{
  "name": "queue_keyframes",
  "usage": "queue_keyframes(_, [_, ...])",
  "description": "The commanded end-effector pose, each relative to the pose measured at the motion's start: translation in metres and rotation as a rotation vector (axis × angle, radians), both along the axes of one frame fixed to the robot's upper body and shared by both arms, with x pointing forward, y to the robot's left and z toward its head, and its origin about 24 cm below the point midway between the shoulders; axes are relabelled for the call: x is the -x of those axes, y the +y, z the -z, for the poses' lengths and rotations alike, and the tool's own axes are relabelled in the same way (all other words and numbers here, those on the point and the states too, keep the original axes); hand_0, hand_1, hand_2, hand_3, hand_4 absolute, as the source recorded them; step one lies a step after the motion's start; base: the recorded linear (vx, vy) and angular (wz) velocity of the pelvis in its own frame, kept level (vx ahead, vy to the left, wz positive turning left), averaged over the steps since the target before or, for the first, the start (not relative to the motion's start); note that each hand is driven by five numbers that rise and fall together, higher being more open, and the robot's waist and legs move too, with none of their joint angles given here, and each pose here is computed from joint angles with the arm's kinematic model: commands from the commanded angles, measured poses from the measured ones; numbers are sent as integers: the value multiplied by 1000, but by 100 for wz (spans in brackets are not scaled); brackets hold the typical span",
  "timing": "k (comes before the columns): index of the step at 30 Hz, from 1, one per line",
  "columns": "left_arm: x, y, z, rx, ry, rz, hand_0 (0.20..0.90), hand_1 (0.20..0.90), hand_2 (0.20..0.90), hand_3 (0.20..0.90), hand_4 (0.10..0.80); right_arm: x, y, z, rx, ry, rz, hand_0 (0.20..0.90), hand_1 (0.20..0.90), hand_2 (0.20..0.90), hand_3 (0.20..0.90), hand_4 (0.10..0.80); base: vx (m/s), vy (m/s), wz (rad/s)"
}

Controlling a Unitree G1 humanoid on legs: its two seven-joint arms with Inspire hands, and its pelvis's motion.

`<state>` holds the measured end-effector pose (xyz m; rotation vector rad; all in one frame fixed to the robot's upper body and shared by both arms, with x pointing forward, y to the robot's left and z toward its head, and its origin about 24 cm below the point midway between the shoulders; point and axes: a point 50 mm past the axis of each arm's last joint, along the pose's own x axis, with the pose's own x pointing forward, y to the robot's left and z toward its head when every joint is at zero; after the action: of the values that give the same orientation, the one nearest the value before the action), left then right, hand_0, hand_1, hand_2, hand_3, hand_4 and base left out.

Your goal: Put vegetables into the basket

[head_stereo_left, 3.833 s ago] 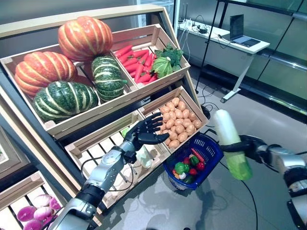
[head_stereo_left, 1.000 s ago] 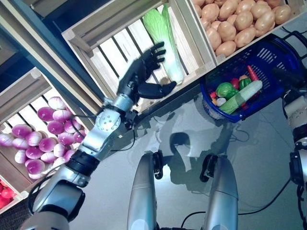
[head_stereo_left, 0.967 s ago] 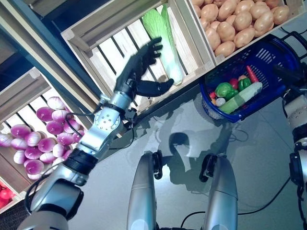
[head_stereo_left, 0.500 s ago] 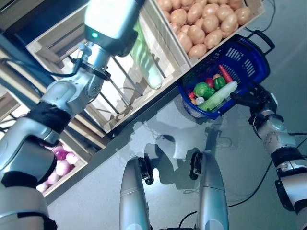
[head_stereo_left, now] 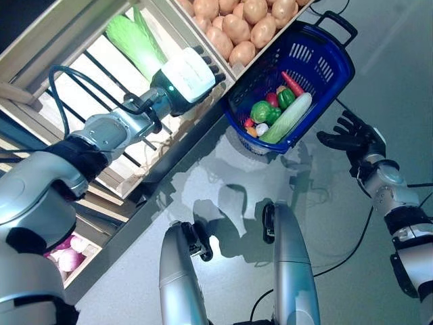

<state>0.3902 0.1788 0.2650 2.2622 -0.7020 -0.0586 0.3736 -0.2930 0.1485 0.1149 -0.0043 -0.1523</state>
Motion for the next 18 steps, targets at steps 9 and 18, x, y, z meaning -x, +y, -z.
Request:
queue_keyframes(9, [9,34,-89,79,-265,-228,900,900,900,900,800,4,-14,-49,10,-212,-13,900,900,900,900,800,-1,3,0])
queue_keyframes(18, [2,42,-82,84,-234,-311,900,900,900,900,800,1,-9,-55,-22,-244,-20,900,900,900,900,800,0,0,0])
